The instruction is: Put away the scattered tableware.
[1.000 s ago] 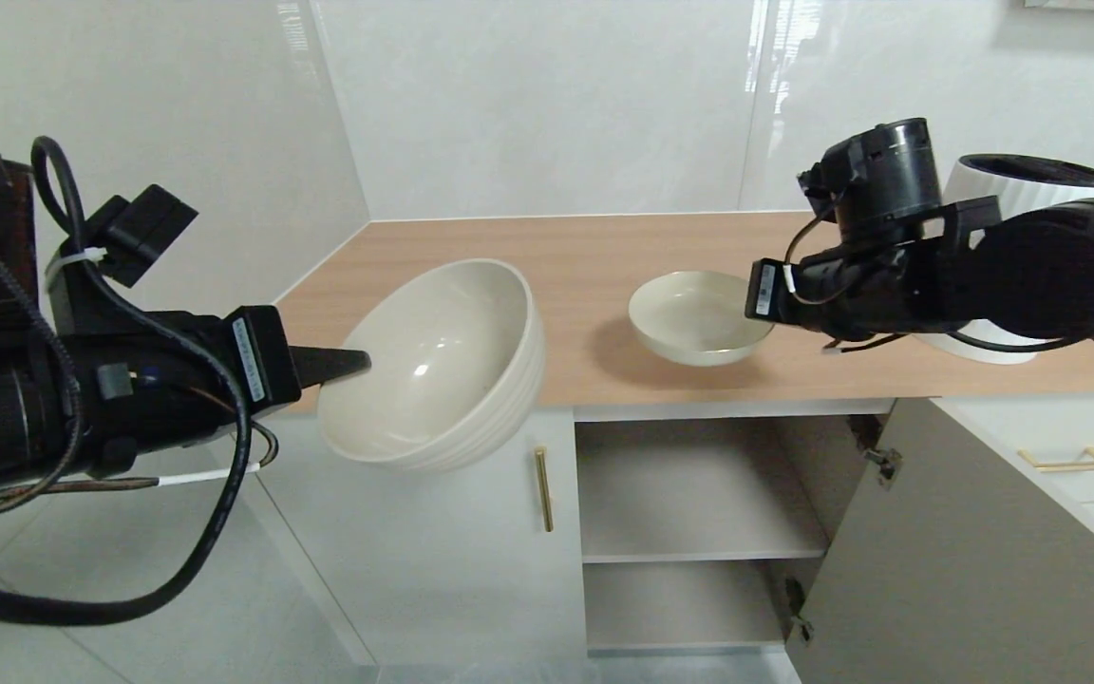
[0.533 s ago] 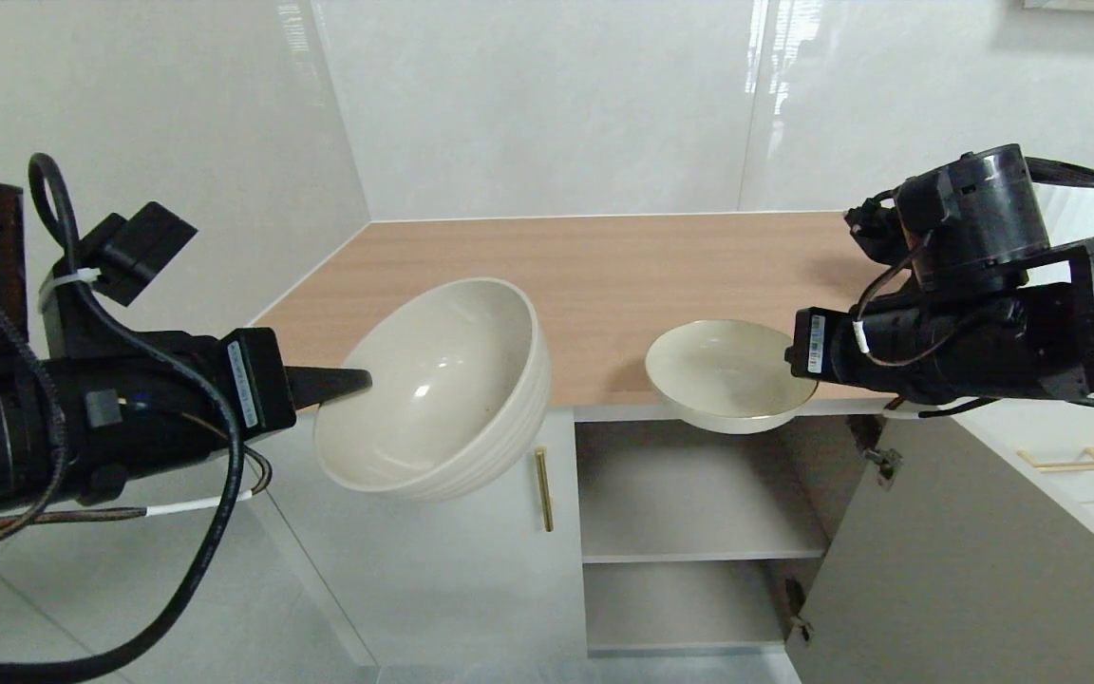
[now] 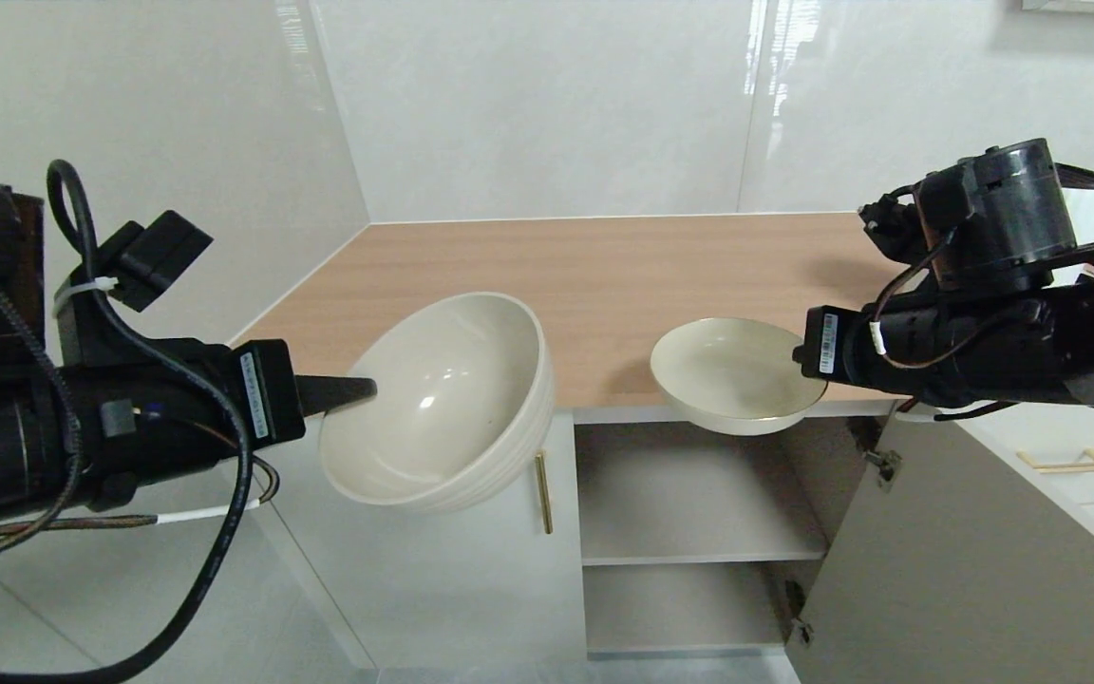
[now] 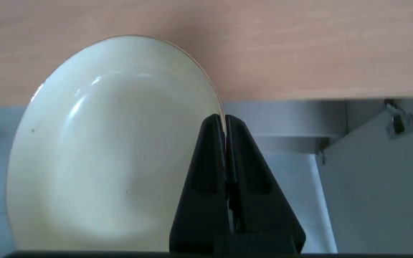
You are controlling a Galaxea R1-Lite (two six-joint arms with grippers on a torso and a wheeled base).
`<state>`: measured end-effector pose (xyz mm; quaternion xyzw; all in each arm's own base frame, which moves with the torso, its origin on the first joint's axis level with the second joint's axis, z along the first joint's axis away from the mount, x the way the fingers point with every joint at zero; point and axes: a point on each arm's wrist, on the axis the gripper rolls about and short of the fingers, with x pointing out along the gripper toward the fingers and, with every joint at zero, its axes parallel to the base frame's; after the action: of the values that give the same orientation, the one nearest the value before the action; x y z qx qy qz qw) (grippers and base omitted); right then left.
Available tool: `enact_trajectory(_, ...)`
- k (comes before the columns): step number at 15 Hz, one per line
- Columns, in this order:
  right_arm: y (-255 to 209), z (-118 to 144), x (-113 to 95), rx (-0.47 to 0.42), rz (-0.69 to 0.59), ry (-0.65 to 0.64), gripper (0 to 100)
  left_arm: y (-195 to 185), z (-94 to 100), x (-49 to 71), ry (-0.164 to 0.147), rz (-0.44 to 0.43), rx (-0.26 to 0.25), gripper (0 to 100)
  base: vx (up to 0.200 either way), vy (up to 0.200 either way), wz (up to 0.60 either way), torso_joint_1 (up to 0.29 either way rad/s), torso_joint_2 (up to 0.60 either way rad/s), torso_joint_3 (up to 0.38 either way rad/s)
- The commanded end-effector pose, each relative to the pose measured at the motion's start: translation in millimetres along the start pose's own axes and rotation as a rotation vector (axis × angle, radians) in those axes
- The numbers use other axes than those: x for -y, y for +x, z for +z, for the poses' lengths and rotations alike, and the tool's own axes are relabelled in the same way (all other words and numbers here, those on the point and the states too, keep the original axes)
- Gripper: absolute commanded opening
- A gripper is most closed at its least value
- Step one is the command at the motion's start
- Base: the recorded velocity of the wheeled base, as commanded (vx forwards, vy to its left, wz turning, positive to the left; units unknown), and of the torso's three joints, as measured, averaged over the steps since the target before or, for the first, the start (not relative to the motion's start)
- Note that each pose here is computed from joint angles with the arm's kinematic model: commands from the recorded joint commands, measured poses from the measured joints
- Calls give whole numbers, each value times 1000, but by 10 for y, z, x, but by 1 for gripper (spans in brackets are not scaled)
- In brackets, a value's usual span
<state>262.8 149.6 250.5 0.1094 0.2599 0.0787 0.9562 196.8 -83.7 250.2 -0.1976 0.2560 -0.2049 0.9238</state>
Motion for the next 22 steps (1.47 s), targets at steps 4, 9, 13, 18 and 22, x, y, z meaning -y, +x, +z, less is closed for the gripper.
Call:
enact_trajectory(4, 6, 3, 12, 1, -4, 2, 0, 0, -68, -35, 61, 7, -19, 0, 0, 50, 0, -1, -3, 2)
enact_trajectory(9, 3, 10, 21, 3, -6, 4, 0, -54, -62, -19, 71, -1, -4, 0, 0, 0, 0, 0, 0, 0)
enact_trajectory(13, -247, -84, 116, -27, 25, -9, 0, -67, -63, -17, 71, -2, -2, 0, 0, 0, 0, 0, 0, 0)
enact_trajectory(18, -431, -410, 279, -142, 102, -30, 0, -86, -121, 0, 78, -17, -20, 0, 0, 0, 0, 0, 0, 0)
enact_trajectory(22, -351, -546, 276, -198, 92, -49, 0, -54, -196, -5, 95, -21, -53, 0, 0, 0, 0, -16, 40, 24)
